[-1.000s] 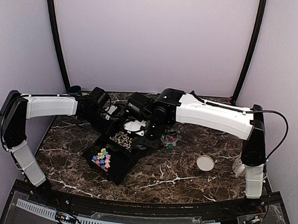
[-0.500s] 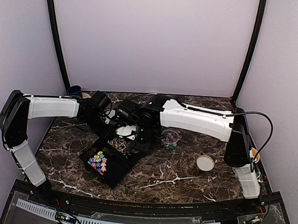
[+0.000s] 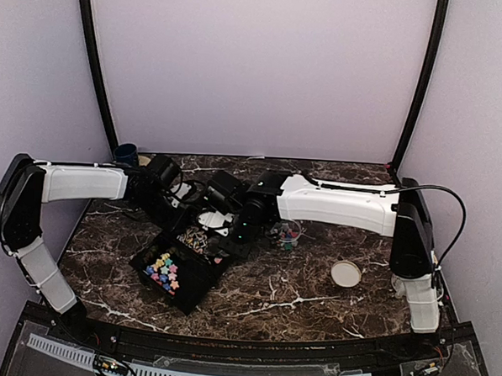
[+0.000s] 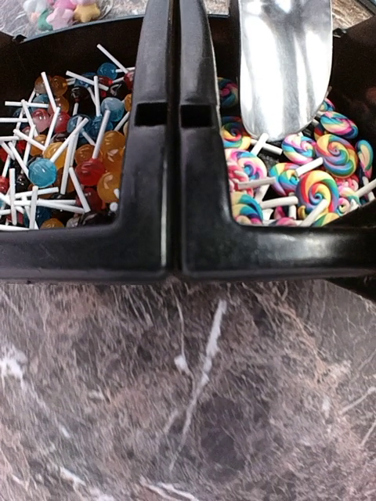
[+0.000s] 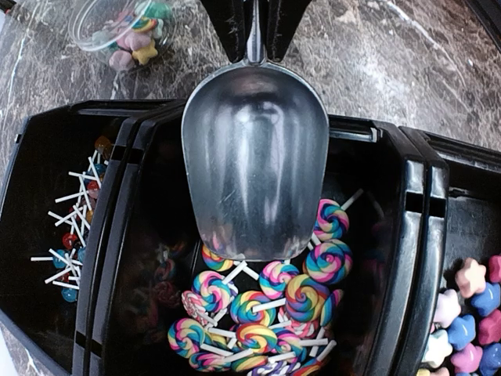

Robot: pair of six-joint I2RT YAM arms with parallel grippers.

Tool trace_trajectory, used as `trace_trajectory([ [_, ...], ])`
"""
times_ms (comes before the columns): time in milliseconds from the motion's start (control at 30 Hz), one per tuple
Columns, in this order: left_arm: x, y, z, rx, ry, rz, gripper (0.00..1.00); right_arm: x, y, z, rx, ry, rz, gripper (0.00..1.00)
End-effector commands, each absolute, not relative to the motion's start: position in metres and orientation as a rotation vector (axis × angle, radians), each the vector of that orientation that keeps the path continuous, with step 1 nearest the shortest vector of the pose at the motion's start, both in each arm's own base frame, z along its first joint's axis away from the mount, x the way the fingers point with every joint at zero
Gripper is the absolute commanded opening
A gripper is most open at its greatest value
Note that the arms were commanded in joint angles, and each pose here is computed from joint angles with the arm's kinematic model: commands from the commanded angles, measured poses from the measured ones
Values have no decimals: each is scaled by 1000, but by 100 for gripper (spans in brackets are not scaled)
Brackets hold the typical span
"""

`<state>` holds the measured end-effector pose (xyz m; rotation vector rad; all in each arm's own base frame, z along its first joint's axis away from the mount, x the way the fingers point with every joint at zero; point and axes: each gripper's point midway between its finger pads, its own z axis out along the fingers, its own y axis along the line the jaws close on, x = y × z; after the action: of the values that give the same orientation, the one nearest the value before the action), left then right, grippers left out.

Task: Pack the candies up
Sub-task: Scoop the fake candies from the storage box.

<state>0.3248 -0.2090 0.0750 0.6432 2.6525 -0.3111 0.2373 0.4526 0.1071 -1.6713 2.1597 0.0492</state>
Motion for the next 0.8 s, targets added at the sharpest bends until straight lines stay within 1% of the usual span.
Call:
trace_trajectory([
  [0,339,-271,190,663,2230,-691,0,248,504,99,-1560,2031,266,0],
  [133,338,-271,198,657,2198,-738,0,253,517,103,-1512,2030,349,0],
  [333,340,-267,200,643,2195,-721,0,291,504,105,-1261,2106,154,0],
  [467,341,-267,198,644,2199,-720,0,285,507,107,-1264,2115,201,0],
  [567,340,-268,199,642,2195,-740,0,287,505,101,-1249,2123,186,0],
  [767,341,-266,201,630,2187,-752,0,272,513,90,-1272,2030,302,0],
])
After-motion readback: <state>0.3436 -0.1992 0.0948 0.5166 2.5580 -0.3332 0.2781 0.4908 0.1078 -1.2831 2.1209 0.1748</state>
